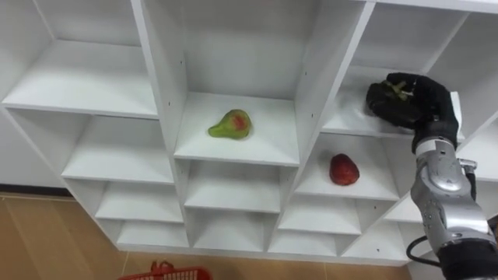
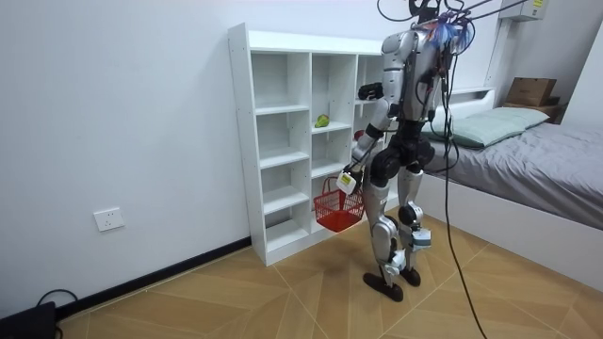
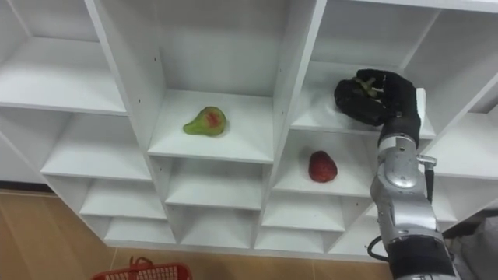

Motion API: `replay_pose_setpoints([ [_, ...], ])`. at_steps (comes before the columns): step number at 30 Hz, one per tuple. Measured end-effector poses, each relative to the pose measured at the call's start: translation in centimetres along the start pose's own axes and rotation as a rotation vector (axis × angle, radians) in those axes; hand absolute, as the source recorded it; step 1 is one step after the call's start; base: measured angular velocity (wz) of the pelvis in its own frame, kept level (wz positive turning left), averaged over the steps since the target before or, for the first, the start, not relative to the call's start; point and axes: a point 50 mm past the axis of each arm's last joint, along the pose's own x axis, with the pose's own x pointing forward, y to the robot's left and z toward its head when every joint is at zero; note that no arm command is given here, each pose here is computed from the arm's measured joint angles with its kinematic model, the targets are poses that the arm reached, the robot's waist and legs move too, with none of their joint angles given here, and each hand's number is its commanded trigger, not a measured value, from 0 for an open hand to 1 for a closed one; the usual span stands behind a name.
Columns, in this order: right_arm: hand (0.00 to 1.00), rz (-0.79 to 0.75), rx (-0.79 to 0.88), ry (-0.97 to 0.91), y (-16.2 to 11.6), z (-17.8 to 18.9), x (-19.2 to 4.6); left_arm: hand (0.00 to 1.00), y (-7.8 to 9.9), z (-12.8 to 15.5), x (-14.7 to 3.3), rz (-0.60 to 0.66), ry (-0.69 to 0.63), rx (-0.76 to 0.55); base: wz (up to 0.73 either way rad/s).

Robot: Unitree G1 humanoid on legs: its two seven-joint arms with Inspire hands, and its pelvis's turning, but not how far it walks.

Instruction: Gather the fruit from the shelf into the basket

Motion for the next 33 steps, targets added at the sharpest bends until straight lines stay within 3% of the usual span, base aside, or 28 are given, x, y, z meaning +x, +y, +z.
replay_pose_setpoints([
  [5, 1.00, 0.006, 0.007, -0.007, 0.4, 0.1, -0.1, 1.00, -1.0, 1.7, 0.1, -0.035, -0.064, 0.043, 0.00],
  [16, 1.00, 0.137, -0.014, -0.083, 3.3, 1.5, -1.1, 1.00, -5.6, 7.9, -0.9, -0.255, -0.297, 0.143, 0.00],
  [25, 1.00, 0.177, 0.025, -0.120, 3.9, 2.0, -2.9, 1.00, -8.2, 9.1, -1.7, -0.387, -0.360, 0.122, -0.02],
  [33, 1.00, 0.203, 0.039, -0.120, 4.3, 1.9, -3.6, 1.00, -8.9, 9.3, -1.9, -0.414, -0.370, 0.138, -0.06],
])
